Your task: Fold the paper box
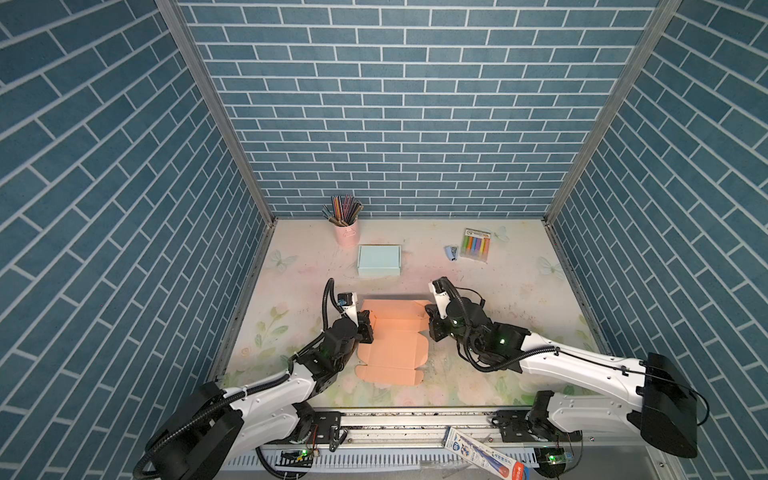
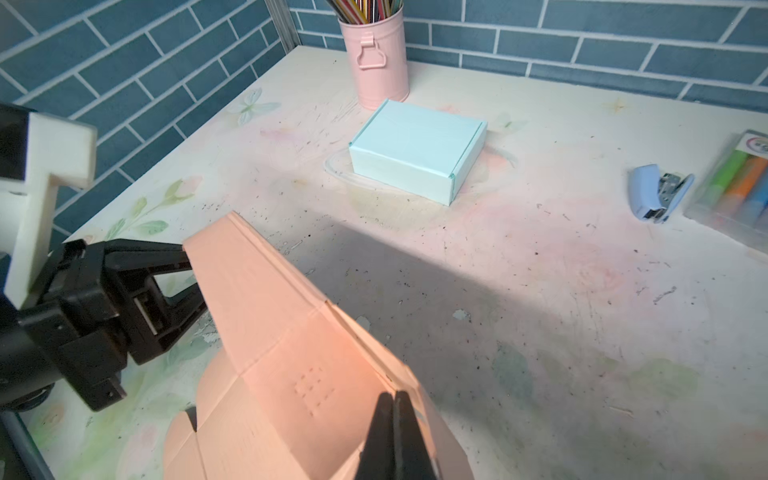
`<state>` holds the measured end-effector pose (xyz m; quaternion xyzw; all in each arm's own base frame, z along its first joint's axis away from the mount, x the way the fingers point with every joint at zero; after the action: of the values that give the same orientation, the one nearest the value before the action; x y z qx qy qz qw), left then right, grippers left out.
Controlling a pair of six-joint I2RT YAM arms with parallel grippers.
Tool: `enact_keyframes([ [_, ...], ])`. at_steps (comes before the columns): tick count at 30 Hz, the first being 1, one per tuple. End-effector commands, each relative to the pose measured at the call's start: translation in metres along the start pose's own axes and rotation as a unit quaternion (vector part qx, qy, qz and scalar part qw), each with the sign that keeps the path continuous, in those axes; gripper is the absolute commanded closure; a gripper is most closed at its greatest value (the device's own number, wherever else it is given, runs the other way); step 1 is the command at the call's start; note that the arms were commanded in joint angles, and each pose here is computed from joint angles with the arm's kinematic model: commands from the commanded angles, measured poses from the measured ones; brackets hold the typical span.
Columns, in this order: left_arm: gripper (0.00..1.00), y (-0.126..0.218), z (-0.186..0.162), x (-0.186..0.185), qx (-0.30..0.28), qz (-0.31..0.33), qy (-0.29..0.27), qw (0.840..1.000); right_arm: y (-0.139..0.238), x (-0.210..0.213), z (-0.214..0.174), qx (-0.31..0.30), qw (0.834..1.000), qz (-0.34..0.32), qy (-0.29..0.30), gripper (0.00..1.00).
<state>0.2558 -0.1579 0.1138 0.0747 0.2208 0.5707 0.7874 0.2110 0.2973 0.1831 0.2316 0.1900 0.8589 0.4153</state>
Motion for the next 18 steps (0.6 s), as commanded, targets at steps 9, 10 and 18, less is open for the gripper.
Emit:
enact_keyframes([
  [9,1.00,0.004,-0.002,0.002,0.003,-0.003,0.011,1.000,-0.006,0.028,0.012,0.015,0.998,0.062,0.005,1.00],
  [10,1.00,0.005,-0.001,0.001,0.002,-0.007,0.011,1.000,-0.003,0.028,0.014,0.007,0.998,0.065,0.001,1.00],
  [18,1.00,0.013,0.016,0.018,0.003,-0.015,0.026,1.000,0.046,0.023,0.025,-0.089,0.988,0.123,-0.012,1.00],
])
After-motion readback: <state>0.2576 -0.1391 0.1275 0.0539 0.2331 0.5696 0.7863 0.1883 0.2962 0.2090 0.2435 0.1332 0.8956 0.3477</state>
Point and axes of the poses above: each gripper's point midway between its finger pads, its own y axis back along the fingers, its own x axis along the line the jaws close on, z = x × y, the point moved 2 cm from there along y, back along the fingers, and after that the axes turned 5 degrees about -y, right-handed, at the moved point
